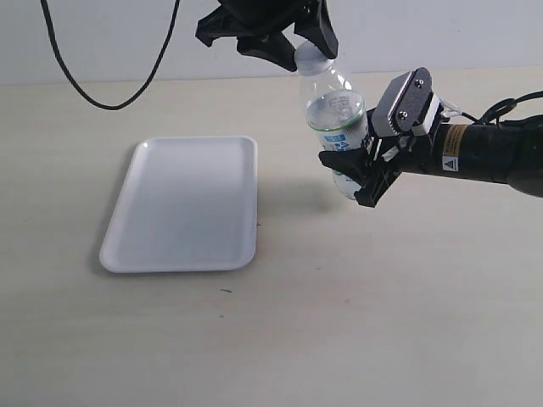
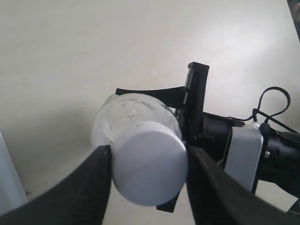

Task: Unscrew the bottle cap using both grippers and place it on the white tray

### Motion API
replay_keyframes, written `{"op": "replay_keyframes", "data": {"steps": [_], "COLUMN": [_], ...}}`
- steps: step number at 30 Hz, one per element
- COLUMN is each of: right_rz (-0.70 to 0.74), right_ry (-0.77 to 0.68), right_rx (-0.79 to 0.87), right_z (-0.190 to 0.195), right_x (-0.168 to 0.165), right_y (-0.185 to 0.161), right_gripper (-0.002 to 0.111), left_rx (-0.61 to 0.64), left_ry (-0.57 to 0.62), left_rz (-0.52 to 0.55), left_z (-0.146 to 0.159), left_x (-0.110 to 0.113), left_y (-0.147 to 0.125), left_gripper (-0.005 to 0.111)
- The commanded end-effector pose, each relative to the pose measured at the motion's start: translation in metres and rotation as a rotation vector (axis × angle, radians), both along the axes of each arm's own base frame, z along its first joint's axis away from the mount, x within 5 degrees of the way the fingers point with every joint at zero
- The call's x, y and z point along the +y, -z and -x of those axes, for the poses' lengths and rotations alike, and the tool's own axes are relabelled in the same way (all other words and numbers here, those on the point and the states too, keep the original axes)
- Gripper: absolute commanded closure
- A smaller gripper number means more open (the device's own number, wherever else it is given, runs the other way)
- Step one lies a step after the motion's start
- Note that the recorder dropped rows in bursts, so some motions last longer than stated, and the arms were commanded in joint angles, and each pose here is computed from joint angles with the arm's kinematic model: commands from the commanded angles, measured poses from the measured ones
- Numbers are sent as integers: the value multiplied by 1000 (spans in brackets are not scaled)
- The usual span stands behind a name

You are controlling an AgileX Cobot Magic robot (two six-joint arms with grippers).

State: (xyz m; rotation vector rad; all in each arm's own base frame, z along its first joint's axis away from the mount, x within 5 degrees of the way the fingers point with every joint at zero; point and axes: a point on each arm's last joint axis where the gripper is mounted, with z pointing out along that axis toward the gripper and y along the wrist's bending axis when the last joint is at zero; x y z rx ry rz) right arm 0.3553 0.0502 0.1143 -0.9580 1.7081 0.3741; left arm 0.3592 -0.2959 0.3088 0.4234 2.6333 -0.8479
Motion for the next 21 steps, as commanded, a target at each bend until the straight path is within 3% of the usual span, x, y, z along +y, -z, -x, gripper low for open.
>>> {"op": "replay_keyframes", "data": {"steps": [1, 3, 5, 7, 8, 10, 12, 17, 21], "right_rz": [-33, -31, -31, -33, -33, -33, -33, -38, -32], "right_ry": [-10, -11, -11, -10, -10, -10, -10, -6, -3], "right_rx": [-13, -15, -15, -14, -14, -14, -14, -9, -5], "right_z": [0, 0, 0, 0, 0, 0, 0, 0, 0], "right_x": [2, 2, 2, 2, 2, 2, 2, 2, 1], "right_y": [-4, -4, -4, -4, -4, -4, -4, -4, -3], "right_gripper": [108, 108, 108, 108, 108, 108, 108, 108, 108], "left_rx": [-22, -58, -74, -106, -134, -167, -186, -266, -289], "left_ry": [11, 47, 66, 93, 119, 150, 159, 210, 227], "left_rz": [37, 18, 11, 5, -6, -23, -45, -126, -155], "left_z": [2, 2, 1, 1, 0, 0, -1, -3, -3], "left_x": [0, 0, 0, 0, 0, 1, 2, 7, 9], "left_y": [-11, -11, -11, -11, -11, -11, -10, -12, -12], "left_gripper": [107, 106, 95, 70, 47, 25, 22, 35, 36]}}
